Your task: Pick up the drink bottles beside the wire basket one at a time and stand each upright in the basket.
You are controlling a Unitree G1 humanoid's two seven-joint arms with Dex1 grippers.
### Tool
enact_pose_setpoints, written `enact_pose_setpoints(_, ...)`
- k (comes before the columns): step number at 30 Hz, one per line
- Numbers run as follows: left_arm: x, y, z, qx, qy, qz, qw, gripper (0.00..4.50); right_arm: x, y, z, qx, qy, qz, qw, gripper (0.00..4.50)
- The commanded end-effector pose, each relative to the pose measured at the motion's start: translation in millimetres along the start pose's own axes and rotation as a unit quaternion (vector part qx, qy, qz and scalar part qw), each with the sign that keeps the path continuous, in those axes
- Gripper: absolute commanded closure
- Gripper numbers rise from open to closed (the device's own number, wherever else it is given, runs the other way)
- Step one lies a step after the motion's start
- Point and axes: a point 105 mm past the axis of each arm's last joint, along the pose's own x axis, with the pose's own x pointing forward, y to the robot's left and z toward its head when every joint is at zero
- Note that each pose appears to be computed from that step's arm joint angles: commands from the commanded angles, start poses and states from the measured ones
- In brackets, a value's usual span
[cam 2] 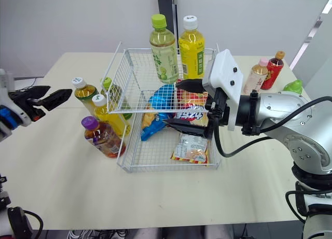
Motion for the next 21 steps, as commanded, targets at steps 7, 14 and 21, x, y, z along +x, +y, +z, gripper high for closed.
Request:
enact_pose_setpoints(7,43.8,6.2,10.6,0.034,-0.027,0.019,0.999,0.04,-1.4,-2.9,13.0,-0.019,-0.015,-0.014,1.000,0.00)
enact_pose_setpoints(14,64.2,8.3,10.6,0.037,-0.022,0.021,0.999,0.04,0.2,-4.4,14.1,-0.017,-0.017,-0.014,1.000,0.00)
enact_pose_setpoints(21,72.3,3.9,8.4,0.036,-0.019,0.005,0.999,1.58,0.5,-5.6,14.2,-0.015,-0.017,-0.015,1.000,0.00)
